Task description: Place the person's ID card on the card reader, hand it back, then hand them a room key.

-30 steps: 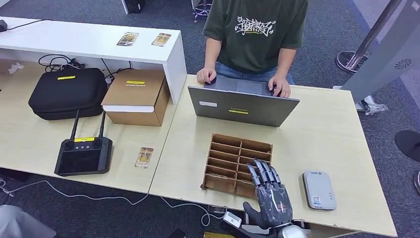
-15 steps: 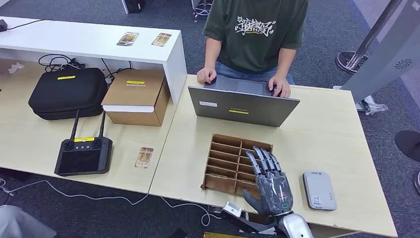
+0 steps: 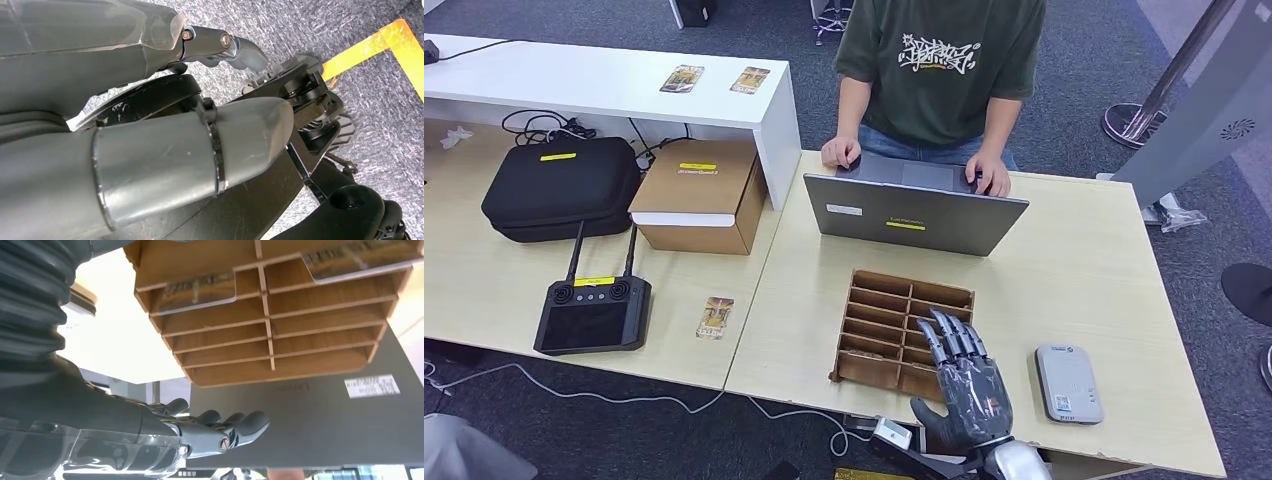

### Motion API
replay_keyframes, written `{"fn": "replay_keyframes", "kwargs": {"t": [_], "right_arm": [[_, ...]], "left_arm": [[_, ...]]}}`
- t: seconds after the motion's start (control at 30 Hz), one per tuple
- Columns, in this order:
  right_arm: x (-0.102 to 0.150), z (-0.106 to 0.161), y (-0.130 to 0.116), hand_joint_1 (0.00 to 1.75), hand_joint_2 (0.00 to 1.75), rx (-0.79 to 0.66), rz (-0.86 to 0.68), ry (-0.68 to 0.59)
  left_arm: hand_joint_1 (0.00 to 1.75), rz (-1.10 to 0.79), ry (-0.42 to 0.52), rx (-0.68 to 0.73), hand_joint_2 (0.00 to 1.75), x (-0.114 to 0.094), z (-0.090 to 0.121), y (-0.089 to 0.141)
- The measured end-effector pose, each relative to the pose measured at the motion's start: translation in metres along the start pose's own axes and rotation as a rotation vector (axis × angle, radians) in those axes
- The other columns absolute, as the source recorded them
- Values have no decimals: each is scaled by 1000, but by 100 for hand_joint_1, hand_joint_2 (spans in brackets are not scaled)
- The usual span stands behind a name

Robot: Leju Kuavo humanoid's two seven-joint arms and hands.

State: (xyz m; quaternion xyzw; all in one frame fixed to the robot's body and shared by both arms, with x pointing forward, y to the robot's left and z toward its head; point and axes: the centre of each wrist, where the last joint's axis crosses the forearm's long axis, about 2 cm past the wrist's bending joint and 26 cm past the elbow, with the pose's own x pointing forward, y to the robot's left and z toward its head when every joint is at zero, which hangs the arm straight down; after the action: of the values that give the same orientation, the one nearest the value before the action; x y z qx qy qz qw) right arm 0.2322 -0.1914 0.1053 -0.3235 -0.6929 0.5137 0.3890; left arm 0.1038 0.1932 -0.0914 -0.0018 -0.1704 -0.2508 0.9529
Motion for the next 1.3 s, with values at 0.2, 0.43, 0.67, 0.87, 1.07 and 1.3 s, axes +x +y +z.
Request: {"fn": "replay_keyframes", "kwargs": {"t": [0.2,0.43,0.67,0.87,1.07,1.3], "right_arm": [[-4,4,3,0,175,38,21,-5],[-11,10,9,0,175,80,40,-2],[-16,14,12,0,175,108,77,17],[-17,18,14,0,175,130,126,34],[-16,20,15,0,175,137,157,33],[-19,15,15,0,175,134,173,46]], "left_arm": [[0,2,2,-1,0,-1,0,1],[0,1,7,-1,0,-2,0,3],[0,-3,12,-6,0,-3,0,4],[0,-7,14,-7,0,-4,0,5],[0,-8,18,-10,0,-7,0,4],[0,-8,12,-8,0,-9,0,3]]}}
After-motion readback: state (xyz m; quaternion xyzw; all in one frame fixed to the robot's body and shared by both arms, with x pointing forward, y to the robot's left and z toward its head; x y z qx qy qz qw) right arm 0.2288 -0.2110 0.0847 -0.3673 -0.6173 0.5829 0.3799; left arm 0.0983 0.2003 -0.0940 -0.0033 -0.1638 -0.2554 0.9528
